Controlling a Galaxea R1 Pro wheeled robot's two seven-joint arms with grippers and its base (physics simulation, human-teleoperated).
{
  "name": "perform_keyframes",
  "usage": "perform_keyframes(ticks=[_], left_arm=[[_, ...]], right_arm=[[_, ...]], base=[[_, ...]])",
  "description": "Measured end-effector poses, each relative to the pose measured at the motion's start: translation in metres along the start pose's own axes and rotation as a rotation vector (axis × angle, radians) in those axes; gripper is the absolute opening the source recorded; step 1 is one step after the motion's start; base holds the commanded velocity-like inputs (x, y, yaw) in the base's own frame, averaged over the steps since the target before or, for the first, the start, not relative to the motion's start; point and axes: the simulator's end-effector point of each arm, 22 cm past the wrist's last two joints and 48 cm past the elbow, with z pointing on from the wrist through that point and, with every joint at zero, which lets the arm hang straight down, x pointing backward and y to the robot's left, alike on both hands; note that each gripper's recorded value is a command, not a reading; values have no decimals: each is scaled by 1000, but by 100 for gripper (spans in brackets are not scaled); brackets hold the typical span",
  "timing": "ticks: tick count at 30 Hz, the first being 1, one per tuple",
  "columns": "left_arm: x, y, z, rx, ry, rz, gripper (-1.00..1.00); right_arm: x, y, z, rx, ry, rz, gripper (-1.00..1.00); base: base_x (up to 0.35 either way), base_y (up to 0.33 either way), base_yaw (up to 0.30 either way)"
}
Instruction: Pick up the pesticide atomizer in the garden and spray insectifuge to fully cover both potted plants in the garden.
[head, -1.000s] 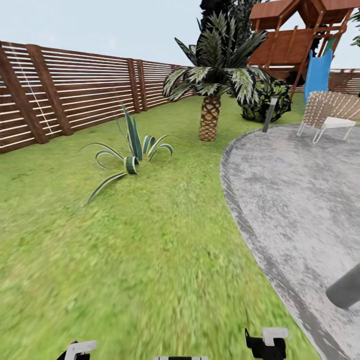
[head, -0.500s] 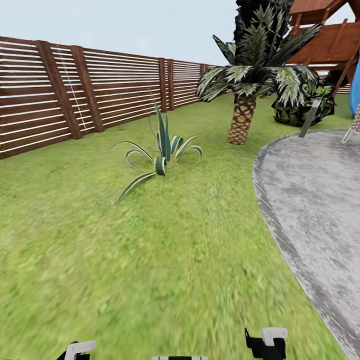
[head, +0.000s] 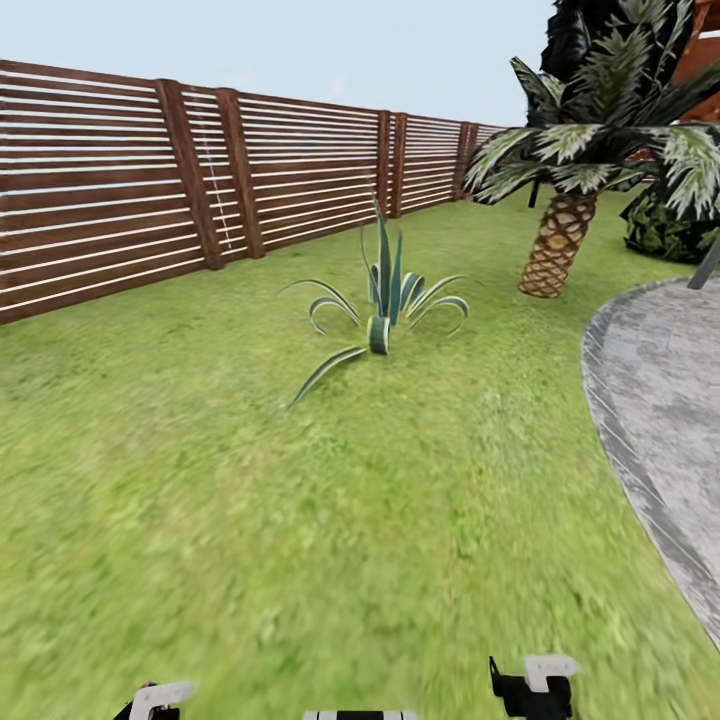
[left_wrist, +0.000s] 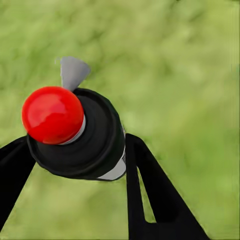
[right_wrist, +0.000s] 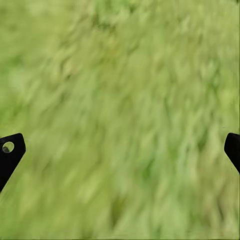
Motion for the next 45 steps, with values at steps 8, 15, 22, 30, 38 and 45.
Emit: perform_keyframes(ticks=[8,15,22,30,38,45], left_arm=[[2,0,0,1,4,2,-100],[5,1,0,-1,9,4,-100],[7,1,1,-1,14,5,-100],[10,1,1,-1,20,6,-100],[13,1,1,-1,25,8,-100],[19,1,-2,1,31,13,-100]], right_arm=[[3,1,0,-2,7,-2,100],[6,1,0,-3,12,-3,100],[8,1,0,-3,17,-4,100],[11,1,0,-2,23,-5,100],[14,1,0,-2,28,-5,100],[17,-6,-1,4,32,-13,100]], base=[[229,280,270],[237,277,269],[238,276,268],[238,276,268],[251,250,253],[326,87,27]])
